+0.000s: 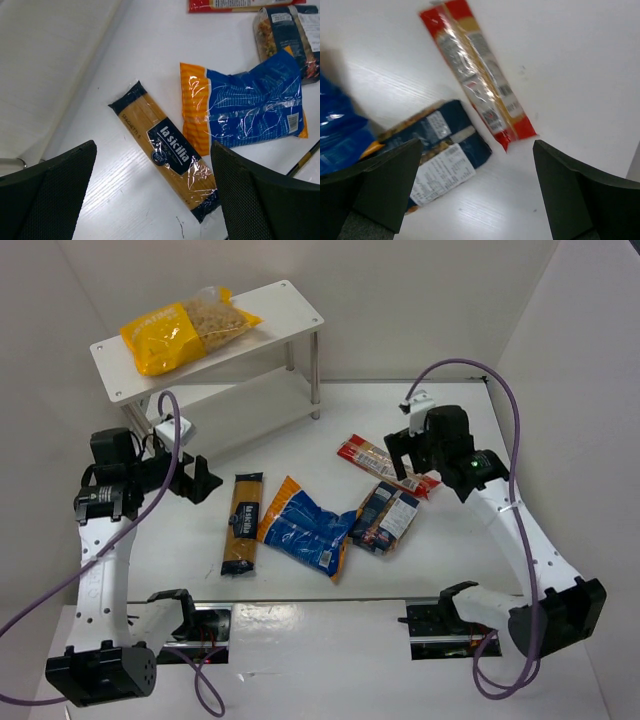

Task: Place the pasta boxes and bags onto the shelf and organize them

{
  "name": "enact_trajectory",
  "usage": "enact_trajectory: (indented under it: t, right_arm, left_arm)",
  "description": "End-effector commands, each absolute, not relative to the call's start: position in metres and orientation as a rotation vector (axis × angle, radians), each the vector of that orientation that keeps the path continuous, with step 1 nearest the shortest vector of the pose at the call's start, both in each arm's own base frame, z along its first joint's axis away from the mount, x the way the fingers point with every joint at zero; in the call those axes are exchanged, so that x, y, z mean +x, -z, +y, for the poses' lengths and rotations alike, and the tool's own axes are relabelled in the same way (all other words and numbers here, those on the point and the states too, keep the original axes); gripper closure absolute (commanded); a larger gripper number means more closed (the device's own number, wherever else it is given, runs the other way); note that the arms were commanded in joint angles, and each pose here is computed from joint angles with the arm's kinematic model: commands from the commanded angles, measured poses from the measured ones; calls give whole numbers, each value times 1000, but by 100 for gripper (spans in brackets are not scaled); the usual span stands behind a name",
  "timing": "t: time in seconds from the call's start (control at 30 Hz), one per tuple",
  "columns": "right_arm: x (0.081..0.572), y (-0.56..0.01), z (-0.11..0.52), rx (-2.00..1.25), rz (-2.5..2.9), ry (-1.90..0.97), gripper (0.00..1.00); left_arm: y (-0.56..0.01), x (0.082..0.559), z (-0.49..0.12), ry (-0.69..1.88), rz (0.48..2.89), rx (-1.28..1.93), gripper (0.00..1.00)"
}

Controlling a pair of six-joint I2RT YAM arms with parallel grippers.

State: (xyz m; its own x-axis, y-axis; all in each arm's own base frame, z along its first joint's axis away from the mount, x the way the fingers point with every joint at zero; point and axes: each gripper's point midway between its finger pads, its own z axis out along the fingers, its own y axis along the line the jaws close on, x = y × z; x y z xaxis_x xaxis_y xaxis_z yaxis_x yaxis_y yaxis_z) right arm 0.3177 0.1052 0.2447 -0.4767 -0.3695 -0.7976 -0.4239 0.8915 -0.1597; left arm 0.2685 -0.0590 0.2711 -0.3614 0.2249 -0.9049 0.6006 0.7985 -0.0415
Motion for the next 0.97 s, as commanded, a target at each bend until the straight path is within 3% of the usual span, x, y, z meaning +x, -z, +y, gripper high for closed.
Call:
enact_trajectory:
  t: [0.0, 0.37, 0.93]
  right_arm:
    - [336, -241, 65, -265, 2107, 17, 0]
    - [328, -183, -4, -80, 2242, 167, 0]
    - [330, -174, 1, -112, 2276, 139, 0]
  left_arm:
    - [-257, 267, -60, 439, 1893, 696, 0]
    - [-203, 269, -43, 425, 2096, 638, 0]
    - [-190, 272, -39, 421, 2143, 641, 0]
